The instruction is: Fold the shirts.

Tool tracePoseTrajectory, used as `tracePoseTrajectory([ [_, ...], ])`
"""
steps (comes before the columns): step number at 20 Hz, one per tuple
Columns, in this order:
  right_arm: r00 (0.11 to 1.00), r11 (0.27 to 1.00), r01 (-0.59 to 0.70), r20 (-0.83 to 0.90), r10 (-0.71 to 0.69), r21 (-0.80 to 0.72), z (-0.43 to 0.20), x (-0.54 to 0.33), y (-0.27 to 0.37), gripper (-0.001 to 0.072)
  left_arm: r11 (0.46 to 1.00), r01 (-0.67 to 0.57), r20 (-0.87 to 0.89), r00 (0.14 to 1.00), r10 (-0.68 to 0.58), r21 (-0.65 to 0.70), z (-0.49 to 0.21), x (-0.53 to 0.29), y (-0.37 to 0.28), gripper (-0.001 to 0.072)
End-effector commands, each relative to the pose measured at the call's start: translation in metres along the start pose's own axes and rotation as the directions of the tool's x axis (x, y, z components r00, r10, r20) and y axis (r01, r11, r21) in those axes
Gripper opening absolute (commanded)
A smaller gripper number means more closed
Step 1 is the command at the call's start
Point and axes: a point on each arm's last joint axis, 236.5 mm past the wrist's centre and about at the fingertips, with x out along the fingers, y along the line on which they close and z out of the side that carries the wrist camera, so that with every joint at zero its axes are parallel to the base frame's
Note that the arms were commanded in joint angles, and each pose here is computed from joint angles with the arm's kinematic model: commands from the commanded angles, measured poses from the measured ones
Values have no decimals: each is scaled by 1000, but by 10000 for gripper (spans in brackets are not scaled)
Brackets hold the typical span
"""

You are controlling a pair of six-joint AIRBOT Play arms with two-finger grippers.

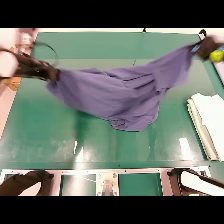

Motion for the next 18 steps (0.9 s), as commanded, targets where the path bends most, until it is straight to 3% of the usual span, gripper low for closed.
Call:
tracePoseTrajectory([
  [1,979,985,45,-204,-10,169,-67,90,-69,23,979,187,-147,969,-198,-87,-41,112,-27,21],
  [5,970,959,47,-243,24,280,-91,132,-91,50,966,240,-265,929,-258,-98,-52,181,-39,22],
  [7,968,964,38,-250,30,263,-84,123,-89,373,980,180,-239,951,-195,-80,-29,182,-14,53],
  [8,962,971,38,-272,29,237,-79,111,-90,396,985,150,-217,962,-166,-88,-14,175,3,329],
  [9,956,972,53,-294,17,227,-73,93,-95,395,984,126,-208,967,-149,-123,-1,162,23,495],
  [12,939,965,92,-344,-1,246,-74,36,-106,391,969,98,-283,945,-162,-225,-5,122,77,495],
  [13,936,959,107,-352,-8,262,-83,23,-109,350,956,108,-321,926,-197,-273,-18,115,85,495],
  [18,910,926,174,-414,-21,334,-176,-12,-112,344,833,235,-393,795,-462,-501,-97,122,76,493],
])
